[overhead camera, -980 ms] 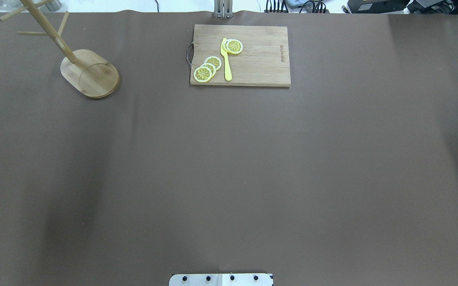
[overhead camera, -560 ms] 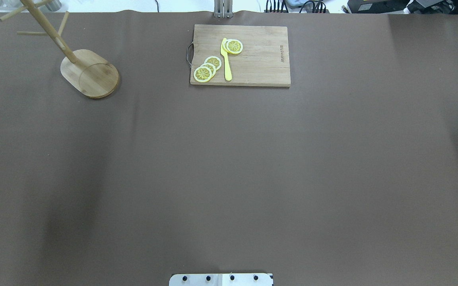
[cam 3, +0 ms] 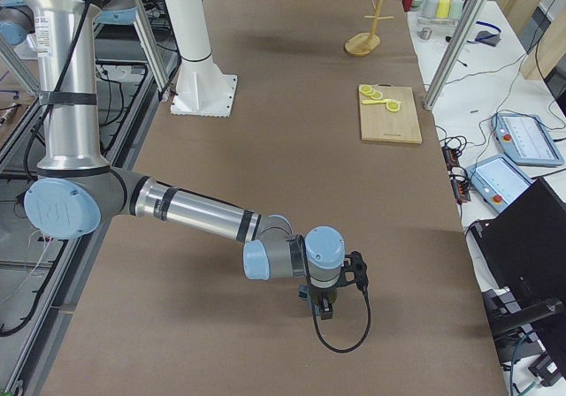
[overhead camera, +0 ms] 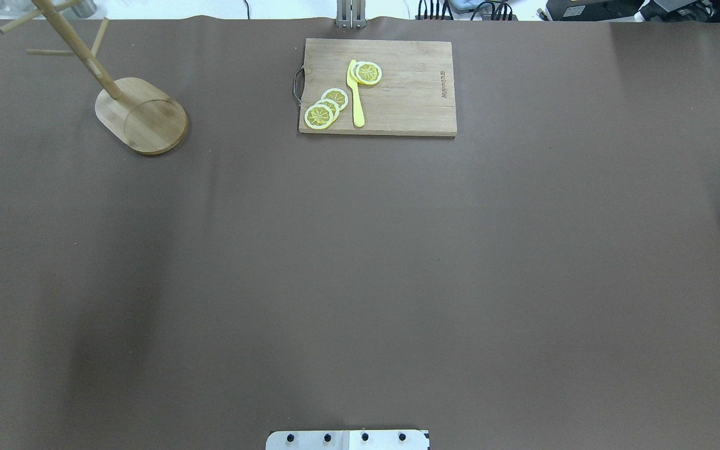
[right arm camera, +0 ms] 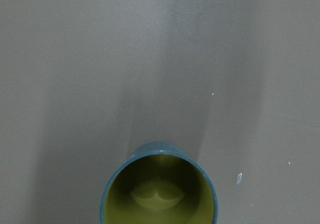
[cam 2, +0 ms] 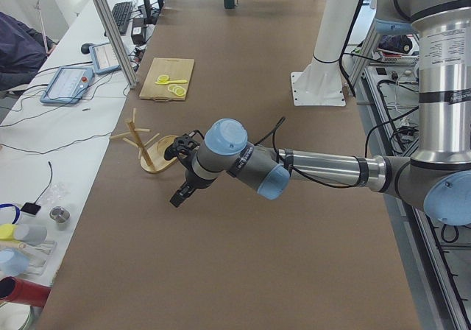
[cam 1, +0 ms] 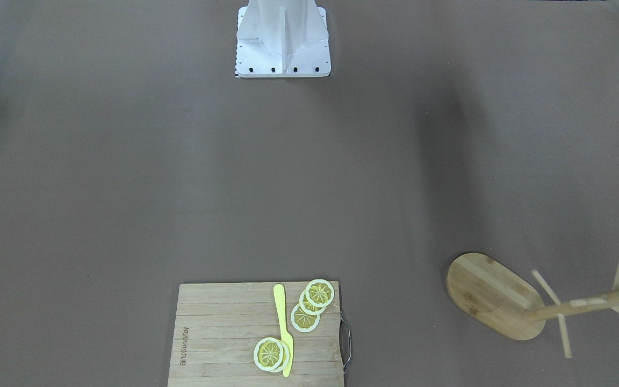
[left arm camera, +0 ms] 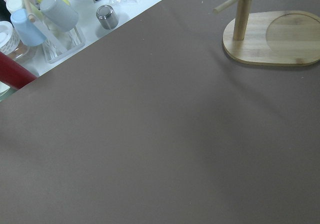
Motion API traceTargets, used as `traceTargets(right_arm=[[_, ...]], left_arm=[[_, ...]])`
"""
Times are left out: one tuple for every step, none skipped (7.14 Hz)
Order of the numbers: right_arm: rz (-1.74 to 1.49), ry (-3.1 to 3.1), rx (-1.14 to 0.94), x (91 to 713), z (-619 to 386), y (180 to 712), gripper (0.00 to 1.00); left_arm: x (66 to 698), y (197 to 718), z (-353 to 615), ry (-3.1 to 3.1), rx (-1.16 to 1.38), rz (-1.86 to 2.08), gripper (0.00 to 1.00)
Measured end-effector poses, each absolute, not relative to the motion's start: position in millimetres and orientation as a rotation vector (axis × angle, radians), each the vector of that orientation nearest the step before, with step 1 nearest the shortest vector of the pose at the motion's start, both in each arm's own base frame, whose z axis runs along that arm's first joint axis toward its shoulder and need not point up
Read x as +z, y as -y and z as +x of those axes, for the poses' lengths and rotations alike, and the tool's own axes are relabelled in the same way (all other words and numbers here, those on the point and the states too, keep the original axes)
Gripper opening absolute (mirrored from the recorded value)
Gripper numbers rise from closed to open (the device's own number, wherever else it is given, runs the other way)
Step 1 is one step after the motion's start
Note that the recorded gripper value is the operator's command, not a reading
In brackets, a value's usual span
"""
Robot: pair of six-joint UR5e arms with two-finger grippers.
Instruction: Hang cup on storage rack
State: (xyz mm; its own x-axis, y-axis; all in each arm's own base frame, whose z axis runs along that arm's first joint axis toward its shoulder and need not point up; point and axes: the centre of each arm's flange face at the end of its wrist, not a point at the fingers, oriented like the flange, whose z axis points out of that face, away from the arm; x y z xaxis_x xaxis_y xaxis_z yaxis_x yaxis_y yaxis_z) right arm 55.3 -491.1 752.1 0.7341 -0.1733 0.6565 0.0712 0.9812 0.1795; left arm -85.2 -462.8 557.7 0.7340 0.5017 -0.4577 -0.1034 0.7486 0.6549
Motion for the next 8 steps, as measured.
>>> traceTargets(right_arm=[[0.150, 0.727, -0.136, 758, 56, 492, 0.79], [0.152, 0.717, -0.137, 762, 56, 493, 0.60], [0.149, 0.710, -0.130, 765, 57, 492, 0.50], [0.145, 0.708, -0.115, 767, 57, 492, 0.50], [0.146, 0.706, -0.103, 769, 57, 492, 0.50], [0.149, 0.706, -0.097, 774, 57, 490, 0.49], [0.151, 0.706, -0.093, 778, 57, 489, 0.49], [0.152, 0.706, -0.090, 779, 57, 488, 0.32]], left_arm=[[558, 463, -85, -0.671, 0.360, 0.647, 0.99], [558, 463, -85, -0.671, 0.360, 0.647, 0.99], [558, 463, -85, -0.671, 0.361, 0.647, 0.99], [557, 463, -85, -0.671, 0.361, 0.648, 0.99], [557, 463, -86, -0.670, 0.361, 0.649, 0.99], [557, 463, -86, -0.670, 0.360, 0.648, 0.99], [558, 463, -86, -0.670, 0.359, 0.647, 0.99], [558, 463, -86, -0.670, 0.358, 0.646, 0.99]])
